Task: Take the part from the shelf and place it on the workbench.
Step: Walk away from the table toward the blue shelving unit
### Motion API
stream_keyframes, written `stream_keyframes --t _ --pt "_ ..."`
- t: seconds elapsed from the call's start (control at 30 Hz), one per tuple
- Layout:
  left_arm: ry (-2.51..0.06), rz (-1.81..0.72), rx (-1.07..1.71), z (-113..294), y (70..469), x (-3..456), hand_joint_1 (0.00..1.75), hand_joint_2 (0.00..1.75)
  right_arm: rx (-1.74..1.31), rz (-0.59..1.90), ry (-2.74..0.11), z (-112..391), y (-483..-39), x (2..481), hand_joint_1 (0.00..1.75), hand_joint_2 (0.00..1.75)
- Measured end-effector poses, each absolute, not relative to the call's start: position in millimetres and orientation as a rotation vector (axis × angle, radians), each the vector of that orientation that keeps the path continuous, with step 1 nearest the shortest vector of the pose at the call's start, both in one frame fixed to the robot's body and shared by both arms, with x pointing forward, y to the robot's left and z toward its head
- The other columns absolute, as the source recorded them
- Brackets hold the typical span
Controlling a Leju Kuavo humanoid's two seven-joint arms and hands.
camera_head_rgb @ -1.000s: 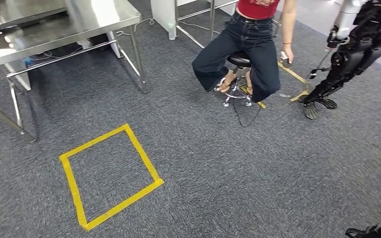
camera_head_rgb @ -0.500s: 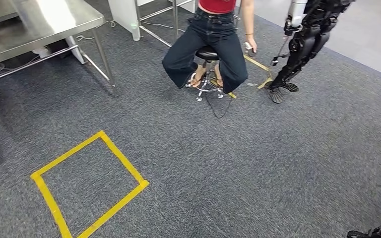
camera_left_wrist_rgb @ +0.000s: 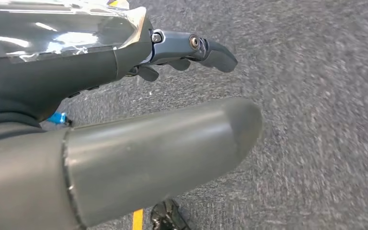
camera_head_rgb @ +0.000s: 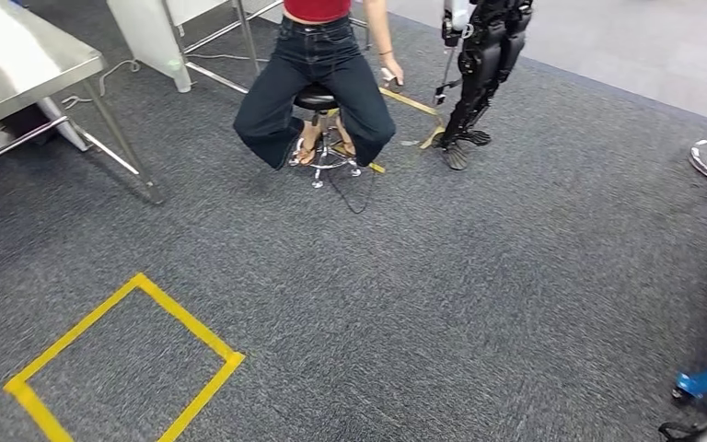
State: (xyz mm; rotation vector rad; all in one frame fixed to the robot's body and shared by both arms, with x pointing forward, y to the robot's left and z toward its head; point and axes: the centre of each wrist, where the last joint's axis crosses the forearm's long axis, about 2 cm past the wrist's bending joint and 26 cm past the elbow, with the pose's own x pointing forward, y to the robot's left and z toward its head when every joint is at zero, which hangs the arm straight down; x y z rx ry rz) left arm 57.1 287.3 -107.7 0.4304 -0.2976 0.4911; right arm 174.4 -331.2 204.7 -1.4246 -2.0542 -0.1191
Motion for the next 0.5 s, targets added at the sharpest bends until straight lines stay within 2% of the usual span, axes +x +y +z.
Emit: stream_keyframes --t 0.5 --pt "-0.272 0.54 0.468 -108 287 52 0.0 0.0 -1.368 -0.126 -1.549 76 -408 150 0.0 0.0"
